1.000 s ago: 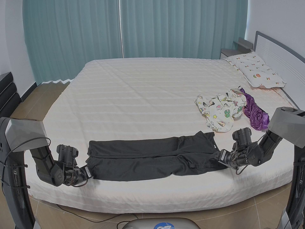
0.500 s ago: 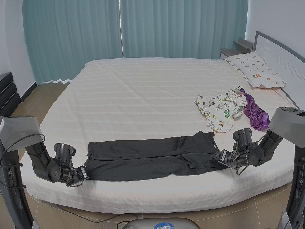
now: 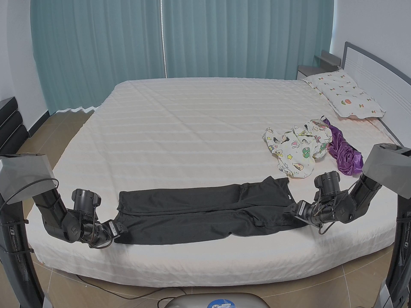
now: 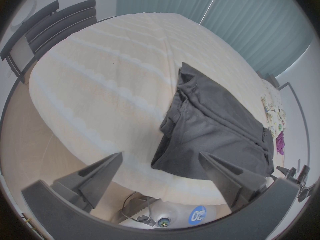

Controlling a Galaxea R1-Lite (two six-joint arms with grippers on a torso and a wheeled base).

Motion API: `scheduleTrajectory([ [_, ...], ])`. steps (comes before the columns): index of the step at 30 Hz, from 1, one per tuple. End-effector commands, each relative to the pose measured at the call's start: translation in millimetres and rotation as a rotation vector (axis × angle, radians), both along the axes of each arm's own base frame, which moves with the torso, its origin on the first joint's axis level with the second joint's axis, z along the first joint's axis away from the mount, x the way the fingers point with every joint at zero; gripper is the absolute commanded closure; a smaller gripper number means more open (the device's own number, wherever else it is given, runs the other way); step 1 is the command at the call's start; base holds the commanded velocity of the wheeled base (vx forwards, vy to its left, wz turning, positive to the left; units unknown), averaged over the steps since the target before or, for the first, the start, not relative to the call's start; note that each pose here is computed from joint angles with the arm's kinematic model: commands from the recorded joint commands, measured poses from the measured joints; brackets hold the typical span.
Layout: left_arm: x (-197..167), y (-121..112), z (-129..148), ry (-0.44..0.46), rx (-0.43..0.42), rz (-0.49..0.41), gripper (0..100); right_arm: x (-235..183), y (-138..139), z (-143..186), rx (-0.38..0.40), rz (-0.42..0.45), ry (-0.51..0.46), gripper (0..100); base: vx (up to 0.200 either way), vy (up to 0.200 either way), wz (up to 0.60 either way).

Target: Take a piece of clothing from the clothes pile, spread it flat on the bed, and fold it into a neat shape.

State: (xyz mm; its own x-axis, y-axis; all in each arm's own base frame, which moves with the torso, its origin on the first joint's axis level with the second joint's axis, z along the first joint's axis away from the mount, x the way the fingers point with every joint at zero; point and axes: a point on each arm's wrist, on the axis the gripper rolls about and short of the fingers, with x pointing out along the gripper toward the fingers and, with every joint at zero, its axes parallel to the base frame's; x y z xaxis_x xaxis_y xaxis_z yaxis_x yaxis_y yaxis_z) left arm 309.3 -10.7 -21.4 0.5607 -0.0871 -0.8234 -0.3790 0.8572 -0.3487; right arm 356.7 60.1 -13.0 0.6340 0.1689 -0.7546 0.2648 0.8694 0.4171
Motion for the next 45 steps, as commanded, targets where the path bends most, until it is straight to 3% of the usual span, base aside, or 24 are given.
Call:
scheduleTrajectory([
  [1,4,4,14,-0.047,-0.077,0.008,0,2,-1,9,0.009,-0.007,-0.026,0,0.000,0.000,0.00],
  [4,8,5,21,-0.066,-0.163,0.005,0,2,-2,12,0.010,-0.011,-0.035,0,0.000,0.000,0.00],
  [10,16,6,22,-0.088,-0.163,0.011,0,2,-4,12,0.007,-0.016,-0.036,0,0.000,0.000,0.00],
  [16,31,13,31,-0.130,-0.249,0.150,0,4,-5,16,-0.004,-0.036,-0.056,0,0.000,0.000,0.00],
  [25,34,18,34,-0.154,-0.256,0.153,0,3,-4,13,-0.005,-0.033,-0.060,0,0.000,0.000,0.00],
  [30,34,22,30,-0.174,-0.262,0.160,0,2,-2,11,-0.010,-0.025,-0.053,0,0.200,0.000,0.00],
  [39,42,5,23,-0.166,-0.258,0.108,0,2,-1,7,-0.015,-0.019,-0.043,0,0.156,0.000,0.00],
  [45,36,0,5,-0.126,-0.144,0.023,0,1,4,2,-0.018,-0.006,-0.030,0,0.000,0.000,0.00],
])
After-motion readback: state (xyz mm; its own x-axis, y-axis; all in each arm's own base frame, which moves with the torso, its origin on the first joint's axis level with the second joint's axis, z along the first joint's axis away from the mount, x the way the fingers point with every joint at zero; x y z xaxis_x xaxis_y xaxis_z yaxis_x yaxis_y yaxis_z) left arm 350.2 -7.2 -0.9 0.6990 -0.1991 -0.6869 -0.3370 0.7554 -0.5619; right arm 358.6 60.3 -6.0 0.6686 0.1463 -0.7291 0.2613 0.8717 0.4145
